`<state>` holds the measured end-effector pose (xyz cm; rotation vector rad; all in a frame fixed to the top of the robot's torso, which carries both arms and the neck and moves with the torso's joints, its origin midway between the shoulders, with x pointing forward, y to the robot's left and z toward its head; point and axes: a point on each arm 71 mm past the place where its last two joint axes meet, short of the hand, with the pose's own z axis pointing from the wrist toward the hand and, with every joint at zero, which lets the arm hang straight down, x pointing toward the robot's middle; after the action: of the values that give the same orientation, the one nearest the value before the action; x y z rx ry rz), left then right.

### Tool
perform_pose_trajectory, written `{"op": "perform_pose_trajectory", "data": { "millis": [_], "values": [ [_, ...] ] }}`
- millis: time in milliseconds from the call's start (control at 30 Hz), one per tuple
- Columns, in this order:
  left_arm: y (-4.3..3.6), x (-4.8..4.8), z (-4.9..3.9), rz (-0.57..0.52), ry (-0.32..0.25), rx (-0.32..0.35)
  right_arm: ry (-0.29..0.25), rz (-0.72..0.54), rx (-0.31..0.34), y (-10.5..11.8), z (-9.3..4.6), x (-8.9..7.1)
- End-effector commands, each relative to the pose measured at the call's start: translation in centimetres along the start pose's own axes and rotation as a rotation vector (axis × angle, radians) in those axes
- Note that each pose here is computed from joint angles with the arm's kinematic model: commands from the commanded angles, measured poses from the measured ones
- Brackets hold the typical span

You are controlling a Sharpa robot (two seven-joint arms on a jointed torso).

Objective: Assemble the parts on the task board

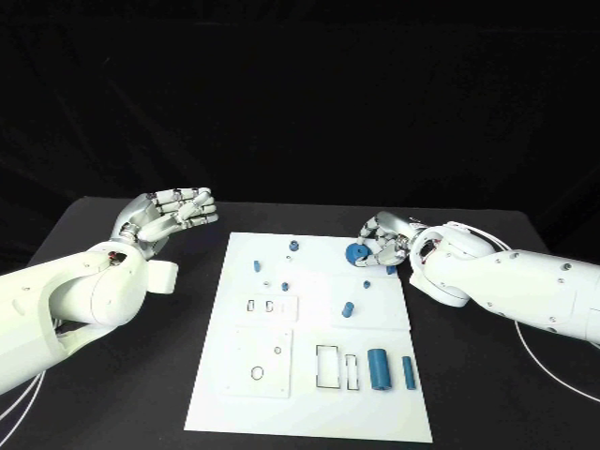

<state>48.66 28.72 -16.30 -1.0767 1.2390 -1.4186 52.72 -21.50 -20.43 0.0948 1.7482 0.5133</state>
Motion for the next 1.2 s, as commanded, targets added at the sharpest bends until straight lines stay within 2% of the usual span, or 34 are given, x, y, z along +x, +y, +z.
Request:
{"op": "perform_pose_trajectory", "data": {
  "millis": [33, 533, 900, 1200],
  "values": [
    [-0.22, 0.07, 0.06, -0.008, 0.004, 0.015, 0.022, -0.032, 0.002, -0.1, 0.0, 0.3],
    [-0.2, 0.02, 0.08, -0.008, 0.001, 0.013, 0.003, -0.015, -0.041, 0.4, -0.1, 0.3],
    [-0.17, 0.0, 0.1, -0.009, -0.001, 0.011, -0.022, 0.003, -0.084, 1.7, -0.5, 0.2],
    [-0.17, 0.11, 0.09, -0.012, 0.002, 0.01, -0.07, -0.041, -0.151, 4.4, -0.9, -0.3]
  ]
}}
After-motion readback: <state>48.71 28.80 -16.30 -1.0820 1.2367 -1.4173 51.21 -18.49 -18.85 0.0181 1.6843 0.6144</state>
